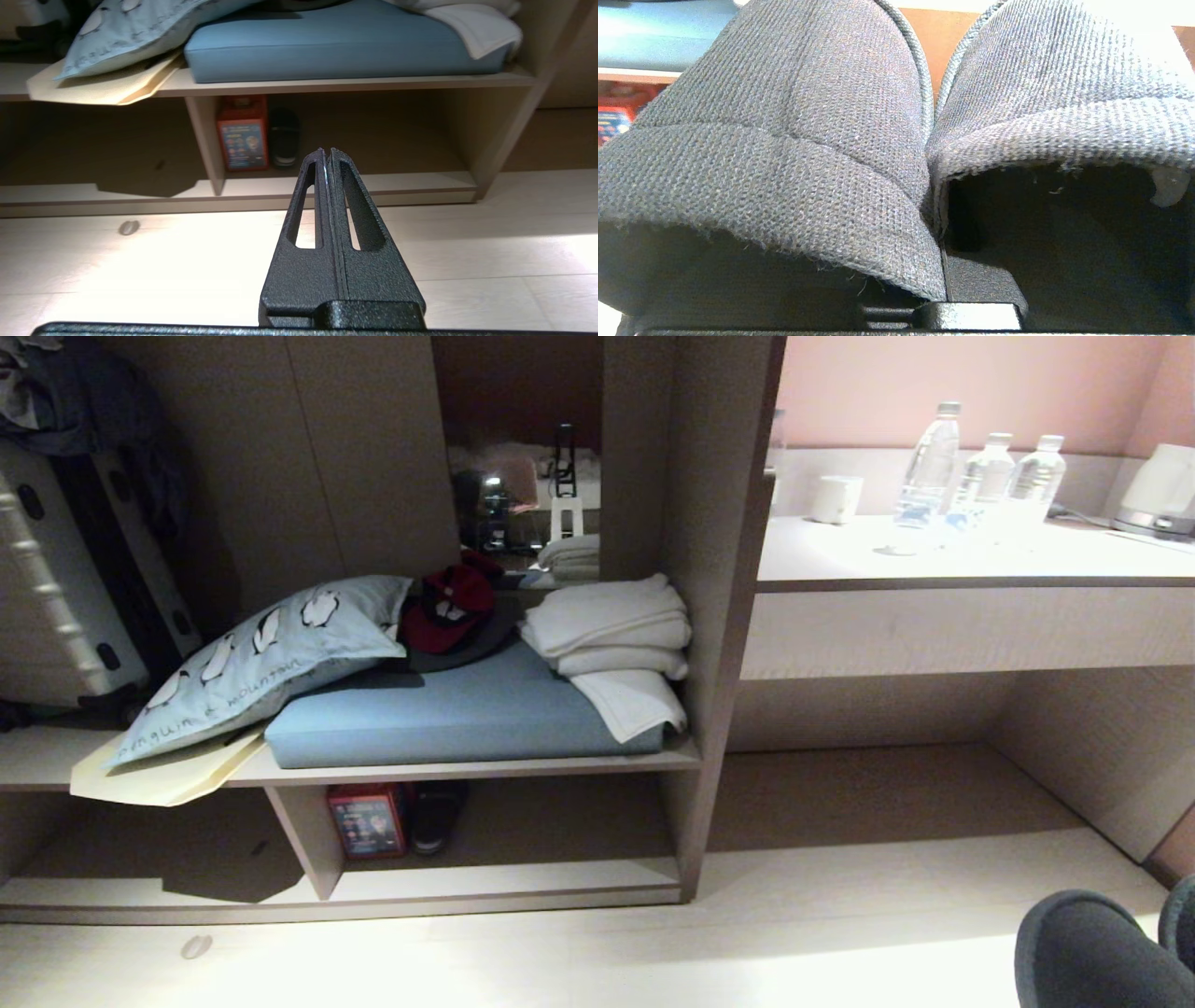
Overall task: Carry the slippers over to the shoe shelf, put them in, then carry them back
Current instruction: Place the slippers on the floor
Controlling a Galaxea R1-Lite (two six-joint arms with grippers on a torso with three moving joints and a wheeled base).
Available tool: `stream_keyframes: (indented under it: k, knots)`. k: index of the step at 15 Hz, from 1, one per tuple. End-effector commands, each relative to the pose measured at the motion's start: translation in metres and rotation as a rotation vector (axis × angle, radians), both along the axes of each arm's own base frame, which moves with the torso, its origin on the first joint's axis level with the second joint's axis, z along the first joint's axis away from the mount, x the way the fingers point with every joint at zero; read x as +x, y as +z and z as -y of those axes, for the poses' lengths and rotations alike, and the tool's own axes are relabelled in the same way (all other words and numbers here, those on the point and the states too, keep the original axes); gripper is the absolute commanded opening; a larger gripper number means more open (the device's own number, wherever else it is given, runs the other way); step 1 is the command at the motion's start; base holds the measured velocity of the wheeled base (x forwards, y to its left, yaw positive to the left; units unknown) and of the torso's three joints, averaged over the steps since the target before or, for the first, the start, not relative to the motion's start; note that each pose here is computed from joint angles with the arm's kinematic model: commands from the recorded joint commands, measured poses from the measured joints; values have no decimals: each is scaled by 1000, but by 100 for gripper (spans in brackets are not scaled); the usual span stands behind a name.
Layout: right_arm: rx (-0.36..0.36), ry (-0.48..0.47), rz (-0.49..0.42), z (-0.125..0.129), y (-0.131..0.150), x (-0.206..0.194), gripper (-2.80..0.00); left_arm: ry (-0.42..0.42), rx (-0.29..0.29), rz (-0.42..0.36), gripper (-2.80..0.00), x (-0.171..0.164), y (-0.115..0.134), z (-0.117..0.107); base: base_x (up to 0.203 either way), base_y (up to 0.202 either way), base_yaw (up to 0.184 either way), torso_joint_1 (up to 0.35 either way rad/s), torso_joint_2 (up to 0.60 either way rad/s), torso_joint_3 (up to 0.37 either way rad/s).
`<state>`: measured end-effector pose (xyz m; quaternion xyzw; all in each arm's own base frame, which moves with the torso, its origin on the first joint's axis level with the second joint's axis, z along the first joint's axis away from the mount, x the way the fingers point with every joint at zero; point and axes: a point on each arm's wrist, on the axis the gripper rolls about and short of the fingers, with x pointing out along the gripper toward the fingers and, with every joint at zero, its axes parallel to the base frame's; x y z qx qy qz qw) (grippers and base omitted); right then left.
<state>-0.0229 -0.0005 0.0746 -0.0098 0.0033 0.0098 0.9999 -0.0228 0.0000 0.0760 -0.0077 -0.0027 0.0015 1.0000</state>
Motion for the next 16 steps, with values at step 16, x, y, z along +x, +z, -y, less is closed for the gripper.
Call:
stream_keyframes:
  k: [16]
  knots:
    - [0, 0, -2, 0, 0, 0, -280, 0, 0, -1, -280, 0, 0, 0, 0, -197, 2, 4, 2, 3]
